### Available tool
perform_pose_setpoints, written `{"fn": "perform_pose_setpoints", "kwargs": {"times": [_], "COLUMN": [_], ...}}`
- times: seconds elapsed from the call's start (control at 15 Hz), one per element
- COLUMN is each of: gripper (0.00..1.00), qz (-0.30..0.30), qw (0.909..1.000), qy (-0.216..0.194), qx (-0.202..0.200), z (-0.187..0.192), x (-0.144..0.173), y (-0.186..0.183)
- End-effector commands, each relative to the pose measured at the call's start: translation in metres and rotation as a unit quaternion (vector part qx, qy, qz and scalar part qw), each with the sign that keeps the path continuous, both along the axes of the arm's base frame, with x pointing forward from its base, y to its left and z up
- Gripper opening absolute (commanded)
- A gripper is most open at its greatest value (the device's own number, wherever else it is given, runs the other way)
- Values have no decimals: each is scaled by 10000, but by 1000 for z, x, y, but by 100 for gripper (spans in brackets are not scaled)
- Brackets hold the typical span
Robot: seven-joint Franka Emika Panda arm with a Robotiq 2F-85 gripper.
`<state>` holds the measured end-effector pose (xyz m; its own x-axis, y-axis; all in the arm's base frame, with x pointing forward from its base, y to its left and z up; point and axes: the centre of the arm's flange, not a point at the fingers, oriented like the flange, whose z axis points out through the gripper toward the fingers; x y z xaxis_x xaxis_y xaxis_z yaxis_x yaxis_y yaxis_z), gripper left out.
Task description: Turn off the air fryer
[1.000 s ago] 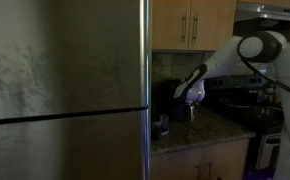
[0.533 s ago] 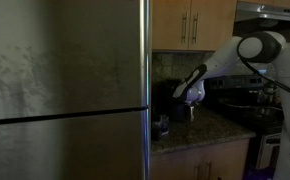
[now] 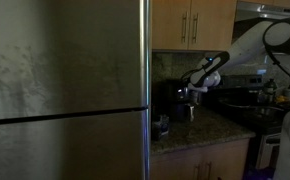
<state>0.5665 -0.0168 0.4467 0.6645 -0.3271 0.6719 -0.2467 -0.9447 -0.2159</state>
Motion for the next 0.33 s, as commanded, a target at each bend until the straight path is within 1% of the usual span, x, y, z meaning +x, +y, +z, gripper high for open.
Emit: {"fn": "perform_pose_setpoints", "kwargs": {"times": [0.0, 0.07, 0.13, 0.2, 0.27], "gripper": [100, 100, 100, 100, 100], "qz": [474, 575, 754, 453, 575], "qw": [9980, 9971, 9960, 9980, 9972], "qy": [72, 90, 221, 45, 86], "qx": [-422, -485, -422, -433, -461], "z": [52, 60, 65, 50, 60], "x": [-61, -67, -73, -39, -49], "y": [-12, -16, -18, -23, -21]}}
